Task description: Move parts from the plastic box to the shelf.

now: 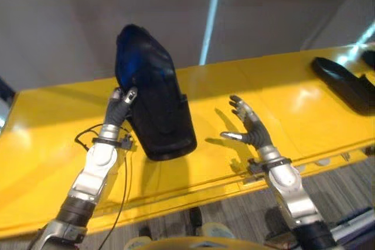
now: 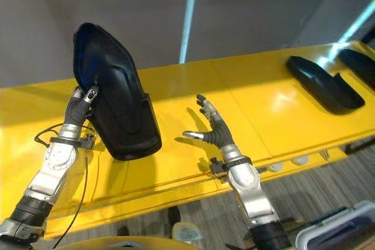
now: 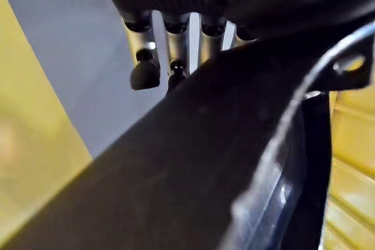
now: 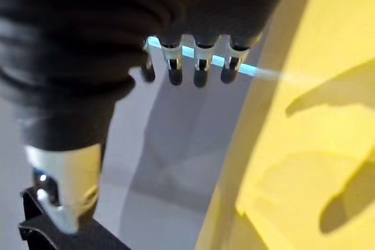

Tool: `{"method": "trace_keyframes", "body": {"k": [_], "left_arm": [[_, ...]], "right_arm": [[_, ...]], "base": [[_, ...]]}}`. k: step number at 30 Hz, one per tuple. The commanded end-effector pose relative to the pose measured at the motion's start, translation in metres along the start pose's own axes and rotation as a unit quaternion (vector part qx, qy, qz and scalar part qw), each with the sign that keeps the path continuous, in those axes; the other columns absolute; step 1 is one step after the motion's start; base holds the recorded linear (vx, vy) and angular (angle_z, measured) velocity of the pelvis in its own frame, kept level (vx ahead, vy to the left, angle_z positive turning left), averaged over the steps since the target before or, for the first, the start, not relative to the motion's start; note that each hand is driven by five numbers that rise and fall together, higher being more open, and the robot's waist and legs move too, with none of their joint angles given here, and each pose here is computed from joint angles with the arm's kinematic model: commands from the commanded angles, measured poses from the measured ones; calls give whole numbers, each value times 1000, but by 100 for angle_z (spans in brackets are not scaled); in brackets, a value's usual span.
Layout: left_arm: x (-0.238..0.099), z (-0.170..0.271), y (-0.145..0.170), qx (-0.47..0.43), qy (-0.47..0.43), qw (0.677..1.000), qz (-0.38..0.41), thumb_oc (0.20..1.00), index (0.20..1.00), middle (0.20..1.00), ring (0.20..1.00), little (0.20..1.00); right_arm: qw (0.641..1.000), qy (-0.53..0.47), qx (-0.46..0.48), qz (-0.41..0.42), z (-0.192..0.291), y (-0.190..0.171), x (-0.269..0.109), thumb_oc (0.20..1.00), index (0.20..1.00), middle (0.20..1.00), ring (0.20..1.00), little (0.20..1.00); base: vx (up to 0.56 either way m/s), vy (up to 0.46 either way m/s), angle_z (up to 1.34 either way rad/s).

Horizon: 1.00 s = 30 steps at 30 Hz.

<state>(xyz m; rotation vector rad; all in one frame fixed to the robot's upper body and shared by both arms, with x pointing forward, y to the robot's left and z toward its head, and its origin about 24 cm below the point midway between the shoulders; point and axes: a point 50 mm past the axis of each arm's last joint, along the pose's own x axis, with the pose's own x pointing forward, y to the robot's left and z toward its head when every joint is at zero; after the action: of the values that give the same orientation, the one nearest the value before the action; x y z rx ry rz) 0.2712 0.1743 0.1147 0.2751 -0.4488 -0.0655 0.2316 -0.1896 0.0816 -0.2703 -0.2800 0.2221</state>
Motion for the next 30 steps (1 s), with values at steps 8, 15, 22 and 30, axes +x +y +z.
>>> {"method": "trace_keyframes", "body": {"k": [8, 15, 22, 30], "left_arm": [[17, 11, -1, -42, -41, 998, 8, 200, 200, 200, 200, 200], [28, -1, -4, -49, -6, 999, 23, 200, 200, 200, 200, 200], [57, -9, -3, -33, 23, 999, 35, 200, 200, 200, 200, 200], [109, 3, 1, 61, 29, 997, 34, 200, 200, 200, 200, 200]], "right_arm": [[990, -52, -71, -106, 24, -45, -18, 1000, 1000, 1000, 1000, 1000], [984, -34, -80, -156, 20, -58, -31, 1000, 1000, 1000, 1000, 1000], [988, -20, -67, -135, 15, -51, -29, 1000, 1000, 1000, 1000, 1000], [997, -12, -39, -71, 12, -33, -24, 1000, 1000, 1000, 1000, 1000]], "base": [[30, -4, -9], [9, 13, -5], [-15, 16, -25], [-61, 8, -13]]}}
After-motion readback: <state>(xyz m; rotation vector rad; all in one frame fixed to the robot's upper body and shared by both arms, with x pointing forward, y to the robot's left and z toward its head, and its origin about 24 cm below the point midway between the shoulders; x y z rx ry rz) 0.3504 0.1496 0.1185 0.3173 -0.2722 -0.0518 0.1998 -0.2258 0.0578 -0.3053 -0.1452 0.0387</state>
